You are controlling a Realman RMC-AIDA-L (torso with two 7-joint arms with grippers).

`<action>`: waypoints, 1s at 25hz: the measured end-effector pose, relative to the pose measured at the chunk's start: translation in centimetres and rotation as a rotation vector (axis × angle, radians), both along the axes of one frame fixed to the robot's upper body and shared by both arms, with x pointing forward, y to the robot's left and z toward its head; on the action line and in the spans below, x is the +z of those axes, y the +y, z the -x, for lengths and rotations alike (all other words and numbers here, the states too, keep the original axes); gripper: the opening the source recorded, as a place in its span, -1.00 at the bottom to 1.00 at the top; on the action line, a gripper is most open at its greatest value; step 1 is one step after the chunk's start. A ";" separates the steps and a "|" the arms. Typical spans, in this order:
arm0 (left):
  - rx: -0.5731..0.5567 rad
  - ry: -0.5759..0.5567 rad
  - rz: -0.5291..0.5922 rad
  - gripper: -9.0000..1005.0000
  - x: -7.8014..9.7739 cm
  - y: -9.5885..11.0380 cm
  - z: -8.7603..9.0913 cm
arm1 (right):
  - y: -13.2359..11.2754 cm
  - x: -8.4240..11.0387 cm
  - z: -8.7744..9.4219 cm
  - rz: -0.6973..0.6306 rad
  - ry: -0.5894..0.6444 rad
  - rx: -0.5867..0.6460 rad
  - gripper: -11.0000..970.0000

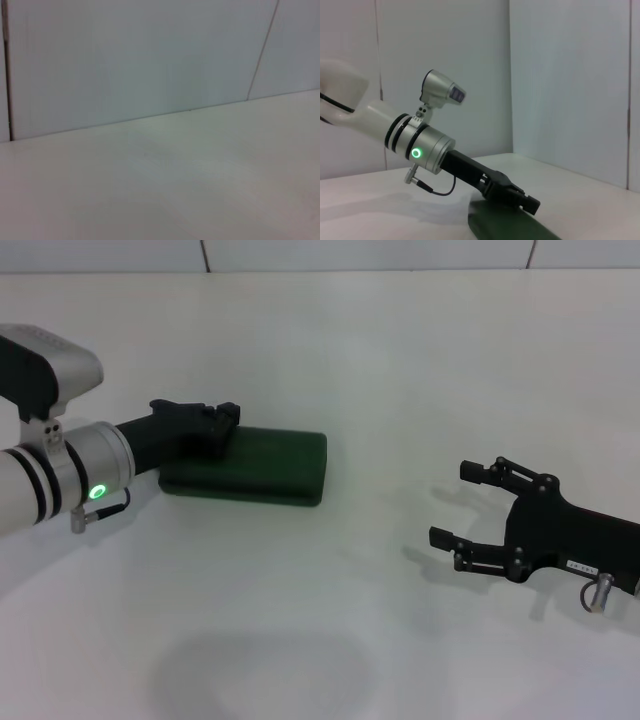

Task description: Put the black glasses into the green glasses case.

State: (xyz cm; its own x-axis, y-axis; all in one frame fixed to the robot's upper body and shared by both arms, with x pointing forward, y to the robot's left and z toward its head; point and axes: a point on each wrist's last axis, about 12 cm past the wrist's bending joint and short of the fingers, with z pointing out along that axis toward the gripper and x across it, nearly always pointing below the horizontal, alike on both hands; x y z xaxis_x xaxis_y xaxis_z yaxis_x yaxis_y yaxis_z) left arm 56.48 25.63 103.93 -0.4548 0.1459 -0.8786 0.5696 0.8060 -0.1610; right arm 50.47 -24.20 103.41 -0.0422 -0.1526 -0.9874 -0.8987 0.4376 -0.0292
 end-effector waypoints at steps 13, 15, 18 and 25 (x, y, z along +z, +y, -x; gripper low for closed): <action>-0.107 0.002 0.166 -0.92 2.6 -0.7 -0.1 | -0.2 0.0 -0.2 0.004 0.004 -0.014 0.81; -0.134 0.036 0.201 -0.92 3.5 -0.7 -0.5 | -0.2 0.1 -0.3 -0.001 0.011 -0.016 0.81; -0.161 0.083 0.223 -0.92 4.9 -0.4 -1.4 | -0.4 0.3 -0.4 -0.011 0.030 -0.023 0.80; -0.148 0.045 0.219 -0.73 6.5 0.5 -2.6 | -0.8 0.9 -1.2 -0.024 0.054 -0.031 0.80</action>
State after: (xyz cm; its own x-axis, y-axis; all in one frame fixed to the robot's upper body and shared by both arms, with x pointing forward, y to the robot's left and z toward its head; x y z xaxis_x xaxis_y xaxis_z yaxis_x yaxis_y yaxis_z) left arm 59.12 26.15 110.42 -0.4816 0.0224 -0.8761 0.6674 0.6574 -0.3500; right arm 51.70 -25.03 104.27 -0.1002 -0.1267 -0.9869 -0.8844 0.4657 0.0300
